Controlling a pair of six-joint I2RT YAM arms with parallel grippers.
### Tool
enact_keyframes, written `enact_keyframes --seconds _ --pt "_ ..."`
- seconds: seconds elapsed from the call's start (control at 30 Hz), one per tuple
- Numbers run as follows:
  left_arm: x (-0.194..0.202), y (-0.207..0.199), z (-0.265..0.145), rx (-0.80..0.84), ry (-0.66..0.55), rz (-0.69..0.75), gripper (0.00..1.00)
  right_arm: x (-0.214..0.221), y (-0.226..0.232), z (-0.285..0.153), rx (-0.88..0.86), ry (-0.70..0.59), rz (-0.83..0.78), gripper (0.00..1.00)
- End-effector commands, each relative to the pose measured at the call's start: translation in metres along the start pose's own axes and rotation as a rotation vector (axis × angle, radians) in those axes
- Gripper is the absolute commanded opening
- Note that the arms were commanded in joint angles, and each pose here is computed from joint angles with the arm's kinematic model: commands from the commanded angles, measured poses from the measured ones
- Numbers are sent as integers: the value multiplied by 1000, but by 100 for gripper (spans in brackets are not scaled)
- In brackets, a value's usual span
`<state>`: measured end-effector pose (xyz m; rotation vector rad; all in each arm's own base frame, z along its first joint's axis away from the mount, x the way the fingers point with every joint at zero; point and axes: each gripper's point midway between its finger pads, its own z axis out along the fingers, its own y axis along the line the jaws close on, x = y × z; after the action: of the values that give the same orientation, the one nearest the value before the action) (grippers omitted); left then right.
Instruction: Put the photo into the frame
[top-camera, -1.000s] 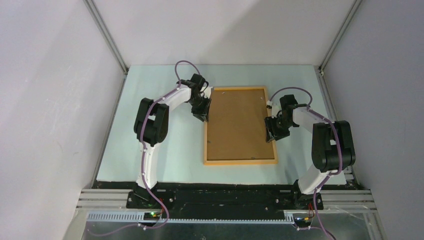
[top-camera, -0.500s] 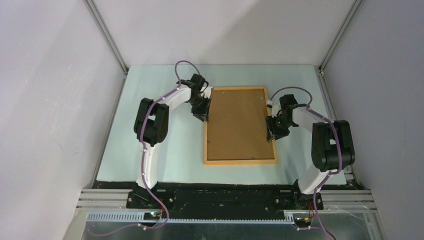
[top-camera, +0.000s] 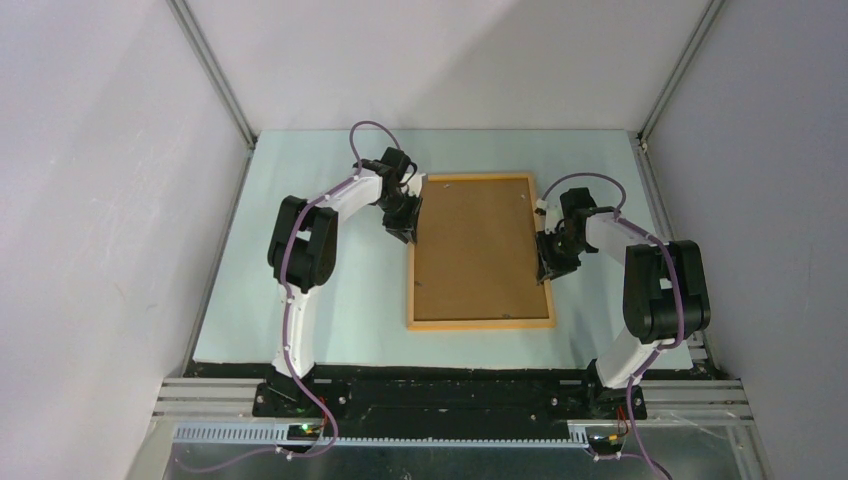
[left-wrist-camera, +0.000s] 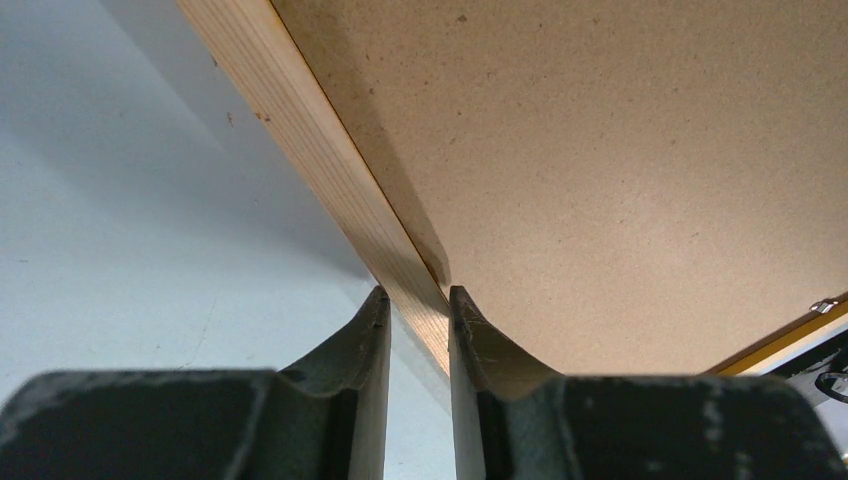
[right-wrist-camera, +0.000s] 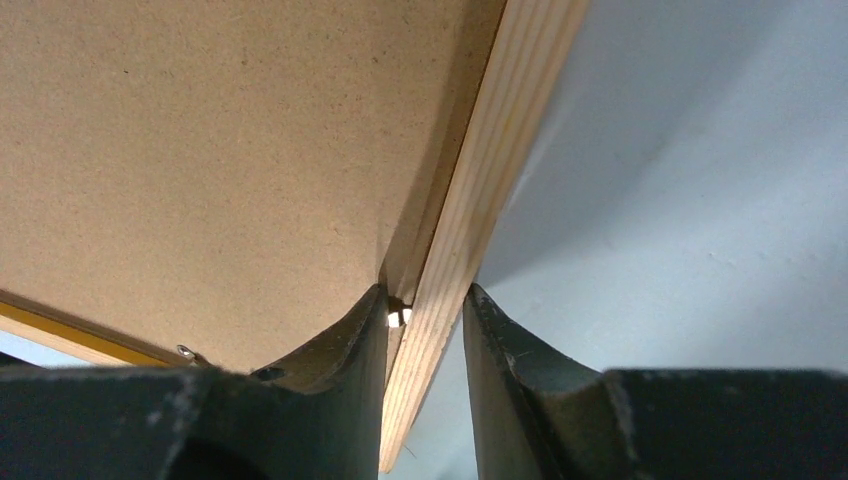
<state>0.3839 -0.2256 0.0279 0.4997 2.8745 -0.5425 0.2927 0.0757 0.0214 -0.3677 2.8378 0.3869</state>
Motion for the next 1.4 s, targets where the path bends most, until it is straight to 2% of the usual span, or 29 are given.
enact_keyframes --seconds 0.0,0.23,0.5,0.77,1.07,1.37 --pt "-4 3 -2 -2 -14 27 14 -13 3 0 -20 -33 -26 34" --pt "-4 2 -2 0 -14 27 14 -13 3 -2 -28 -35 -24 33" --pt "-4 2 -2 -1 -14 27 13 -31 4 -15 -51 -98 -10 48" --pt "0 3 -2 3 -7 39 11 -70 -5 -35 -54 -192 10 57" --pt "6 -4 -4 42 4 60 7 -107 -18 -47 -60 -267 48 60" --pt "21 -14 -3 71 32 87 0 -112 -31 -41 -68 -285 107 61"
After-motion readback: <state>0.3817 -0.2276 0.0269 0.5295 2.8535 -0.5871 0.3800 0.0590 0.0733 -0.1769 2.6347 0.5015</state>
